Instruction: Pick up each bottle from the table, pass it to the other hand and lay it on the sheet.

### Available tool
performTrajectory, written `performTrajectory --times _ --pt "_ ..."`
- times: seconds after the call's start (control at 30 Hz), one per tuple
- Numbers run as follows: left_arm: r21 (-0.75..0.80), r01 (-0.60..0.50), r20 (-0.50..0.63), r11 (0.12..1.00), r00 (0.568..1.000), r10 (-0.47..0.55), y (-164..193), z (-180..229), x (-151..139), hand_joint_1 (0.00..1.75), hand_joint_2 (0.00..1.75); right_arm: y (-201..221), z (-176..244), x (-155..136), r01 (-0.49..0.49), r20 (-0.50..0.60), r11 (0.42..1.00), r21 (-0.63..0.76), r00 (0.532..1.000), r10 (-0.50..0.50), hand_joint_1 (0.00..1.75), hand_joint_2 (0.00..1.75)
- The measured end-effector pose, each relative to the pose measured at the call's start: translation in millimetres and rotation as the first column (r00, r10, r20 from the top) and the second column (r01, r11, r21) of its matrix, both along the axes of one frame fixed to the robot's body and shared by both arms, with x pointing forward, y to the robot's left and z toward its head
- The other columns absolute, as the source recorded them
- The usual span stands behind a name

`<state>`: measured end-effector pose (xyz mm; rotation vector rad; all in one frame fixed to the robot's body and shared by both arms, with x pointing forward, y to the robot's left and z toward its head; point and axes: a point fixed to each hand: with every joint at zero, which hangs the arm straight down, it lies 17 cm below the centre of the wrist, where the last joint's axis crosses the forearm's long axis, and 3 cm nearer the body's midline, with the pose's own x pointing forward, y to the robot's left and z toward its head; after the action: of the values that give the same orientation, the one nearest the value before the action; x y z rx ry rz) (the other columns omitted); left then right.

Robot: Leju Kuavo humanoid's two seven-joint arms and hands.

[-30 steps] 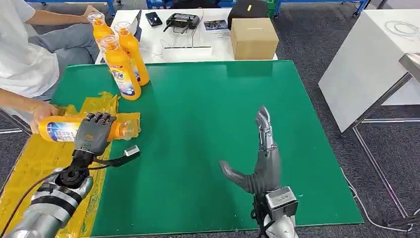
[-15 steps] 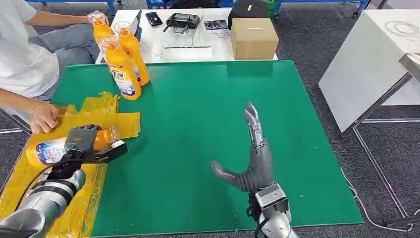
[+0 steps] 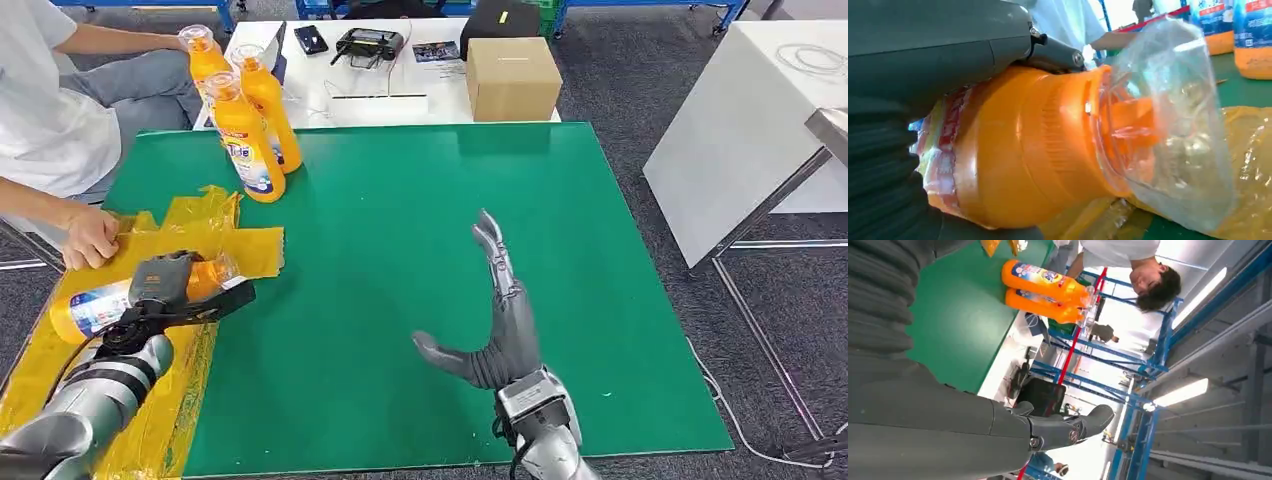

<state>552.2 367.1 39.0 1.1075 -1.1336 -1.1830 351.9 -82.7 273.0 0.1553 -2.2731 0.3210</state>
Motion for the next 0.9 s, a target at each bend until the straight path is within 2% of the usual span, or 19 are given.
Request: performTrajectory --times 0.27,0.47,0.9 --pt "-0.237 0.063 0.005 0.97 0.998 -0.063 -25.4 -4.9 -4.3 0.0 1.75 5.0 -4.3 2.0 -0.015 -0.009 1.0 -0.019 1.0 0.015 0.0 1.75" --pt "-0.34 0.096 0.041 0.936 0.995 -0.087 -40.8 -1.9 -7.2 0.0 1.75 6.8 -7.4 3.0 -0.021 -0.016 0.999 -0.027 1.0 0.021 0.0 1.75" --pt "-0.407 0.204 0.213 0.89 0.969 -0.125 -86.4 19.9 -22.9 0.0 1.75 10.3 -15.2 4.3 -0.029 -0.032 0.998 -0.05 0.999 0.027 0.0 1.75"
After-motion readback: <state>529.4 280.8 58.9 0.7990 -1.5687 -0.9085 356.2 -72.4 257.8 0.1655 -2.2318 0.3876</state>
